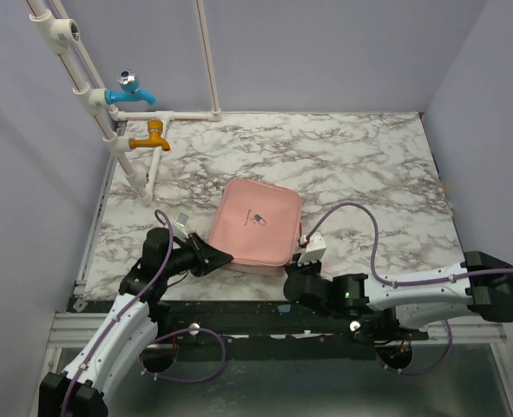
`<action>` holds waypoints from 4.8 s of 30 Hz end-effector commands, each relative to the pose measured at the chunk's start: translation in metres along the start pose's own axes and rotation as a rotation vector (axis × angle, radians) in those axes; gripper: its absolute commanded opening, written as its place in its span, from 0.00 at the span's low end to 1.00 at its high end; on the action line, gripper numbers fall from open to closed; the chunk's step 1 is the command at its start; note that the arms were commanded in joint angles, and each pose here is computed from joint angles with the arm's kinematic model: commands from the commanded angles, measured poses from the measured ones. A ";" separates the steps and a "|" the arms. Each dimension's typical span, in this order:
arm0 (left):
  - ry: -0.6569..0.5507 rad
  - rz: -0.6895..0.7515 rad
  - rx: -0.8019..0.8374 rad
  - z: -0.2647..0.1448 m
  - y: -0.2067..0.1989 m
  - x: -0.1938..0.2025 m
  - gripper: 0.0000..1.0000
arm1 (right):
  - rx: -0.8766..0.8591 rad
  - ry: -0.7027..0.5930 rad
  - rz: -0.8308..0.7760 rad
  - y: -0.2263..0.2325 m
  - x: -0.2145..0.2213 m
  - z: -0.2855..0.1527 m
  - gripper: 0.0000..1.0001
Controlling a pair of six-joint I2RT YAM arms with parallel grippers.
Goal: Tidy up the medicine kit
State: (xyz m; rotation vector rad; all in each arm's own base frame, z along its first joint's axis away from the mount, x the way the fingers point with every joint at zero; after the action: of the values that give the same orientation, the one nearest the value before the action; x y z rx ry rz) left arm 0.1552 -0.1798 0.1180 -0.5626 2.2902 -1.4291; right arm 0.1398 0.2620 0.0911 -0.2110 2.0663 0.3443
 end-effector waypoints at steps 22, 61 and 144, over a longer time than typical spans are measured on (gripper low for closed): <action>0.081 0.116 -0.004 -0.003 0.006 0.004 0.24 | 0.030 0.024 -0.061 -0.035 -0.008 0.017 0.01; 0.028 0.006 -0.057 0.012 0.001 0.019 0.84 | -0.286 -0.007 -0.106 0.139 0.029 0.007 0.01; 0.058 0.188 0.123 0.034 -0.072 -0.013 0.66 | -0.126 -0.065 -0.082 0.054 0.006 0.026 0.01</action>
State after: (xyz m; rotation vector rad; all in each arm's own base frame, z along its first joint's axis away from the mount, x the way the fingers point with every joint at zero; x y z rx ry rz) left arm 0.1776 -0.2200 0.1707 -0.3284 2.2475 -1.4815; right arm 0.1415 0.3221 0.0825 -0.3560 1.9847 0.4408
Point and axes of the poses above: each gripper's point midway between its finger pads, its own z axis out along the fingers, its own y axis along the line the jaws close on, x = y × z, the point moved 1 cm from there along -z, back along the fingers, and after that the axes turned 1 degree about -z, right-handed, at the moved point
